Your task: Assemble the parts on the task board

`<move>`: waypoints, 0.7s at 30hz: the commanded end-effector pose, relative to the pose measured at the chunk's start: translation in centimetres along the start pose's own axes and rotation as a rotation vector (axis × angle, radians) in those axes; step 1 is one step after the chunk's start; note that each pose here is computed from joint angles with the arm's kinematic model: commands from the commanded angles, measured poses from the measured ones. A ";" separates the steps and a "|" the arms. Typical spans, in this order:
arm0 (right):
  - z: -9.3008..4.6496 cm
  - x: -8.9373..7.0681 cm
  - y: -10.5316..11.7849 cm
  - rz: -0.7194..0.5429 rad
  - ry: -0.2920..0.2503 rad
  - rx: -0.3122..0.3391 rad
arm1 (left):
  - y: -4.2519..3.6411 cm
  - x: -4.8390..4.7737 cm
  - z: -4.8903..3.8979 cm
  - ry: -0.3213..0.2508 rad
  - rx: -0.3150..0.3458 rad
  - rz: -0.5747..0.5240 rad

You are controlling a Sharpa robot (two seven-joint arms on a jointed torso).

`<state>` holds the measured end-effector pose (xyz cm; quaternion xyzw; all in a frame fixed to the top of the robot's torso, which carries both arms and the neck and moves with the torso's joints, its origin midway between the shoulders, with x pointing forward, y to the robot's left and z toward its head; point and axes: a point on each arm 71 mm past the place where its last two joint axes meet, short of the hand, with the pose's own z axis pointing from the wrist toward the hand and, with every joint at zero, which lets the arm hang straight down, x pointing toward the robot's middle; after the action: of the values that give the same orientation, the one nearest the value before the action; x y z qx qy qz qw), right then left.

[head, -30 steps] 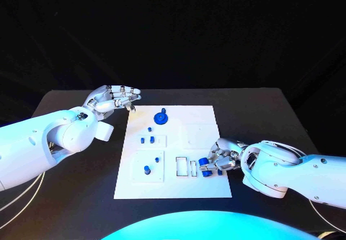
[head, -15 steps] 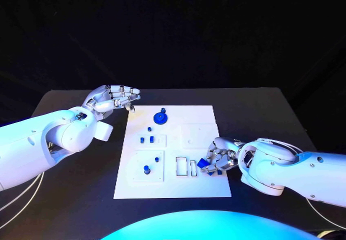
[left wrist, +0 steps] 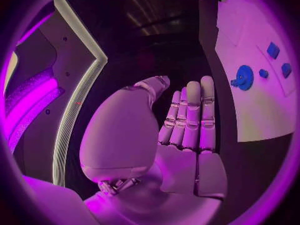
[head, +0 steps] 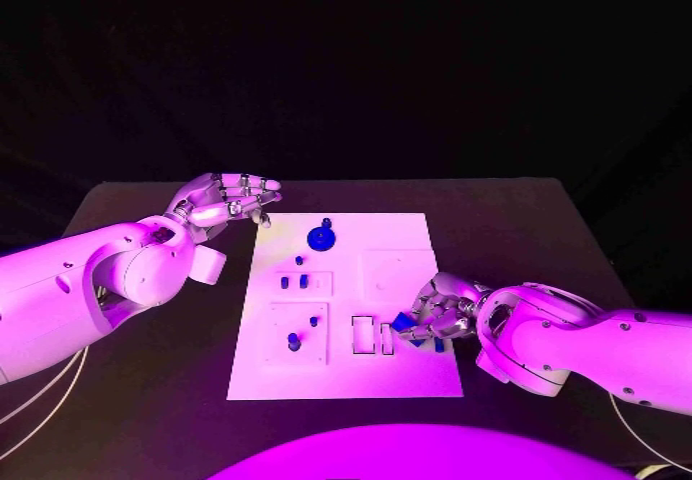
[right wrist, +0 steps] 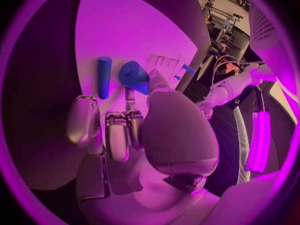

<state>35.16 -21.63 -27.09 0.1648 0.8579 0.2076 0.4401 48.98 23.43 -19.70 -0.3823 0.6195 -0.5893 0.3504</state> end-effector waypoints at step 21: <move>0.8 1.5 4.1 0.126 0.168 -0.058 | -0.04 0.59 0.22 0.024 0.000 -0.012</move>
<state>35.69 -17.61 -26.07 0.2104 0.8553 0.2777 0.3834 48.98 23.14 -19.76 -0.3821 0.6215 -0.5891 0.3473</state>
